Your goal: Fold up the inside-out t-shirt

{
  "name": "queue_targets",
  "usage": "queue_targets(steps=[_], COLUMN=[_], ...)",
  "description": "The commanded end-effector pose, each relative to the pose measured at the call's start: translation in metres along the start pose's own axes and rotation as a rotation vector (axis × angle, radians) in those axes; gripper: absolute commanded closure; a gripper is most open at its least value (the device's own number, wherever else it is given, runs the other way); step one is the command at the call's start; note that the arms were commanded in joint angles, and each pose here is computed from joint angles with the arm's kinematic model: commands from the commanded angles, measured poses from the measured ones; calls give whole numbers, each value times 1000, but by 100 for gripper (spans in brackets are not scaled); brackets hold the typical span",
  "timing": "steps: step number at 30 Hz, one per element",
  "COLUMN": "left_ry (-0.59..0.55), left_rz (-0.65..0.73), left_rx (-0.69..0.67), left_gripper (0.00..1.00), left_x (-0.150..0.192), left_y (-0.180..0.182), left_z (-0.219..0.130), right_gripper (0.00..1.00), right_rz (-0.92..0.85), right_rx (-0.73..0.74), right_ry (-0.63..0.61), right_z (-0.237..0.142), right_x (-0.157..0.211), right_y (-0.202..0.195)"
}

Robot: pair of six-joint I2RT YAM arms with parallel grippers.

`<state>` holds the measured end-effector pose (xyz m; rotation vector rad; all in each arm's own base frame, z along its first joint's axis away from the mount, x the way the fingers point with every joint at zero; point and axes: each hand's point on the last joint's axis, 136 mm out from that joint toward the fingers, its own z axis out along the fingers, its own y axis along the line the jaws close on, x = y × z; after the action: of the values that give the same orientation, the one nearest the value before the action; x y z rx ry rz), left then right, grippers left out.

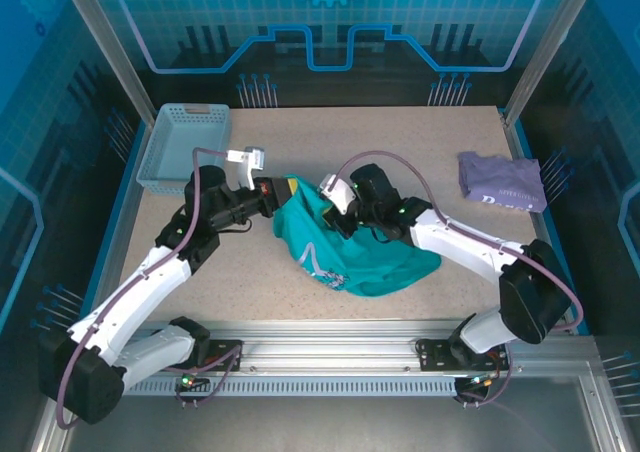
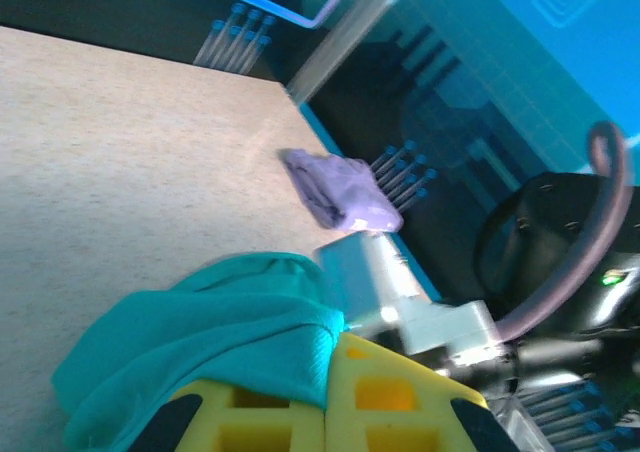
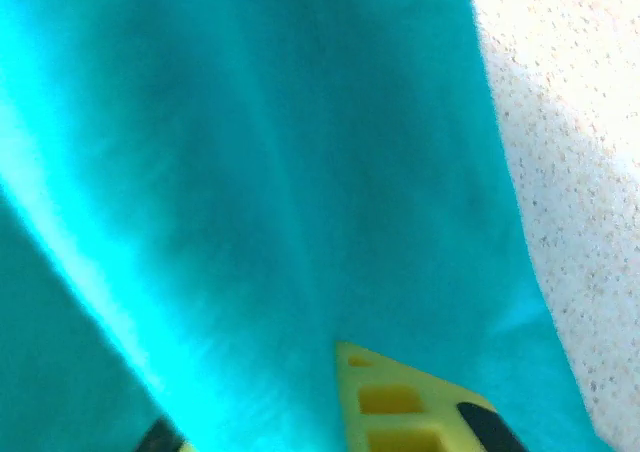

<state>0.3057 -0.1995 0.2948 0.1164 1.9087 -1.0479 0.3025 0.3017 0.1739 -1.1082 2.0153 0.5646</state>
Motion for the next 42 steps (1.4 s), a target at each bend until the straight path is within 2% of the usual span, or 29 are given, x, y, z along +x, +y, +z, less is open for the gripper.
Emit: queue_targets(steps=[1, 4, 7, 9, 11, 13, 17, 22, 26, 33, 38, 42], left_ry=[-93, -102, -52, -12, 9, 11, 31, 100, 182, 187, 179, 167], left_rz=[38, 83, 107, 96, 92, 119, 164, 175, 205, 216, 222, 229], left_rx=[-381, -595, -656, -643, -611, -561, -382, -84, -10, -23, -41, -29], left_gripper=[100, 97, 91, 81, 67, 55, 46, 46, 46, 50, 62, 77], left_x=[-7, -11, -9, -2, 8, 19, 46, 80, 98, 103, 104, 103], left_y=[72, 119, 138, 139, 133, 117, 73, 17, 2, 7, 14, 15], left_z=[-16, -15, 0, 7, 5, -3, -18, -8, 17, 51, 66, 75], right_gripper=[100, 100, 100, 100, 100, 100, 99, 98, 98, 97, 97, 97], right_rz=[103, 205, 269, 329, 391, 439, 481, 509, 524, 553, 556, 556], right_rx=[-214, -399, -474, -481, -470, -464, -456, -442, -436, -431, -431, -430], right_ry=[-104, -195, -236, -229, -201, -177, -150, -138, -136, -141, -139, -139], right_z=[-39, -68, -74, -69, -60, -53, -45, -42, -43, -43, -43, -42], right_x=[-29, -45, -59, -62, -60, -57, -51, -51, -52, -52, -50, -49], right_y=[16, 34, 42, 38, 32, 26, 21, 15, 13, 8, 7, 7])
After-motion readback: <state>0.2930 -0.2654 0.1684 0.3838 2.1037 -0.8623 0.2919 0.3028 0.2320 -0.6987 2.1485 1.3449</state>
